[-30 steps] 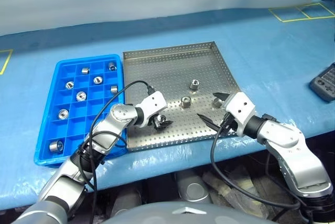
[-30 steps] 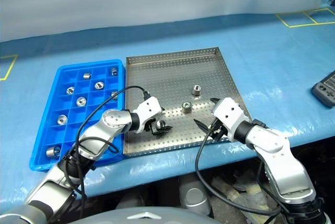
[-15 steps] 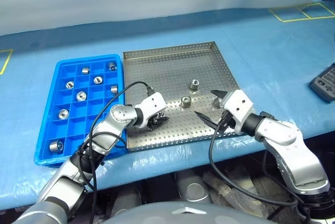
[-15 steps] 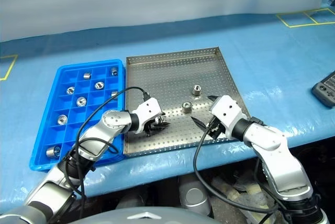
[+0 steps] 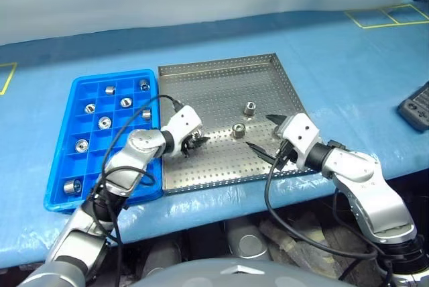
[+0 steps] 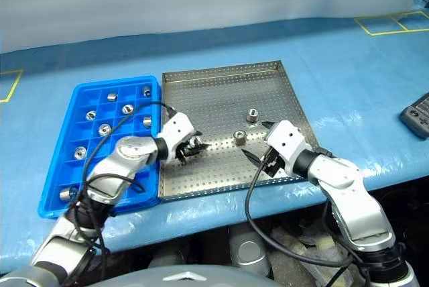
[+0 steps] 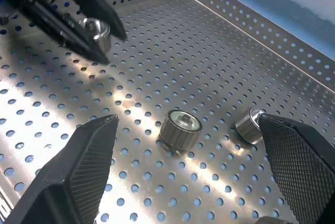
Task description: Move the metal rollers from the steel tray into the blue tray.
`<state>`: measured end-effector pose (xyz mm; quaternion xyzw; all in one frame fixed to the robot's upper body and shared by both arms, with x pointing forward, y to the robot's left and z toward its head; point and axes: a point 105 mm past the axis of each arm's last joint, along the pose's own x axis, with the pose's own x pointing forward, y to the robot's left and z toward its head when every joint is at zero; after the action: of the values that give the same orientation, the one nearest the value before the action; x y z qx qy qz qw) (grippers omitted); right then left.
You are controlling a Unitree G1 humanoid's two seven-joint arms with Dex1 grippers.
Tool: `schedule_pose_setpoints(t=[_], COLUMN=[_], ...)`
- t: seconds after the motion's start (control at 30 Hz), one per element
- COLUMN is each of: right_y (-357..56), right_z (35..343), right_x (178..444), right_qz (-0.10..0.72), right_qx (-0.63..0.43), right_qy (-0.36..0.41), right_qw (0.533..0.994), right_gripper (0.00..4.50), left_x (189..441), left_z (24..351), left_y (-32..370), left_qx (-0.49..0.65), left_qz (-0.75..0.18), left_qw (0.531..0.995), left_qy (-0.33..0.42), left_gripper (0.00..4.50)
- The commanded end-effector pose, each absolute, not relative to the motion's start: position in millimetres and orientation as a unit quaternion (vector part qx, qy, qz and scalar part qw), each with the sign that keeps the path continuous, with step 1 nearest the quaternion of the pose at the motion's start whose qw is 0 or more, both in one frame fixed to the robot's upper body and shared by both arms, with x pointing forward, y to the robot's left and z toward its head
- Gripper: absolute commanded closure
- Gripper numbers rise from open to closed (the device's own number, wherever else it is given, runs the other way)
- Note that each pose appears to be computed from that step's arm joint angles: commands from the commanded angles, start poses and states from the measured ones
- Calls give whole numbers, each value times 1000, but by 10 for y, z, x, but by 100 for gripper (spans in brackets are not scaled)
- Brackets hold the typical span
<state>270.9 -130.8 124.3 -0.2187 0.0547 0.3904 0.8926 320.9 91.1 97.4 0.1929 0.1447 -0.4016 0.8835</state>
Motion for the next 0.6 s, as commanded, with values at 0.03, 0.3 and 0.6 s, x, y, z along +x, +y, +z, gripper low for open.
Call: schedule_pose_setpoints(t=[0.03, 0.3, 0.6], right_y=[-1144, -822, -525], right_z=[1299, 1297, 1282], right_x=[2715, 2726, 2690], right_qz=[427, 514, 577], right_qx=[-211, -188, -173], right_qy=[34, 23, 13], right_qw=[879, 837, 798], right_gripper=[0, 0, 0], left_x=[3187, 2943, 2786], left_z=[1306, 1454, 1337], left_y=[1213, 1814, 1985], left_qx=[203, 236, 228], left_qz=[-349, -239, -176], left_qw=[909, 934, 947], left_qy=[106, 119, 143], left_gripper=[279, 279, 279])
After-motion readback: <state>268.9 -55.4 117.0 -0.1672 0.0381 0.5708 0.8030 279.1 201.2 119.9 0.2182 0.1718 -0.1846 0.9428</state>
